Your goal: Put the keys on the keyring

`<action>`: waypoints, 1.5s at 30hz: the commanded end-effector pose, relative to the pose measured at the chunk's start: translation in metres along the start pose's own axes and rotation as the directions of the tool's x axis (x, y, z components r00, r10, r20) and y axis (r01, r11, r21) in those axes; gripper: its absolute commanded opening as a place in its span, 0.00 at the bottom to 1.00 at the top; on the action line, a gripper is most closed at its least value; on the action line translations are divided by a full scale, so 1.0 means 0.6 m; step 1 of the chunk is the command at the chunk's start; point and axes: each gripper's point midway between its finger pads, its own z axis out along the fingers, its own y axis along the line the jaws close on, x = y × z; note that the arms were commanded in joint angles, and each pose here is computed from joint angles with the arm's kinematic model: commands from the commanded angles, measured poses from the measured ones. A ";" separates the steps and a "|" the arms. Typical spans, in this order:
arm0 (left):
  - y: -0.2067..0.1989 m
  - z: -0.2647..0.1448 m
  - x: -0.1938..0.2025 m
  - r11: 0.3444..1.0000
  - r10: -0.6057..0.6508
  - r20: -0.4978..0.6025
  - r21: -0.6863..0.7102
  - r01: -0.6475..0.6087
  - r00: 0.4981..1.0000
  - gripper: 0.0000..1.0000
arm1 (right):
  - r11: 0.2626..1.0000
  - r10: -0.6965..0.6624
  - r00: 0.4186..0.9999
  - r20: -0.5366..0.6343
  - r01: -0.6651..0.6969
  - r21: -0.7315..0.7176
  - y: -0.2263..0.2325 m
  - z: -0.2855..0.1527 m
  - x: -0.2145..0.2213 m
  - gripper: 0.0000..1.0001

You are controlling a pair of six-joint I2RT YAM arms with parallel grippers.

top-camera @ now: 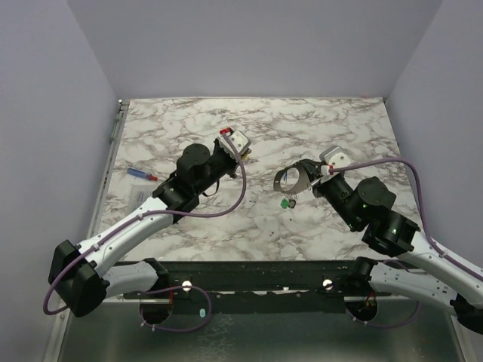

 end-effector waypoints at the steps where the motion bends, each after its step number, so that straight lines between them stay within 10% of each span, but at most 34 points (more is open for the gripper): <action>1: -0.026 -0.019 -0.030 0.988 0.108 0.103 0.098 -0.118 0.989 0.00 | 0.997 -0.023 0.998 0.062 0.028 -0.078 0.019 -0.003 -0.023 0.01; 23: -0.146 -0.083 -0.036 0.838 0.180 0.336 0.441 -0.323 0.925 0.00 | 0.852 -0.178 0.963 0.203 0.254 -0.458 0.132 -0.044 0.000 0.01; 31: -0.124 -0.089 0.014 0.692 0.527 0.429 0.285 -0.664 0.734 0.00 | 0.830 -0.238 0.955 0.177 0.295 -0.473 0.138 -0.046 0.036 0.01; 45: -0.179 -0.118 0.012 0.613 0.430 0.550 0.404 -0.679 0.716 0.00 | 0.668 -0.491 0.787 0.373 0.615 -0.418 0.143 -0.055 0.069 0.01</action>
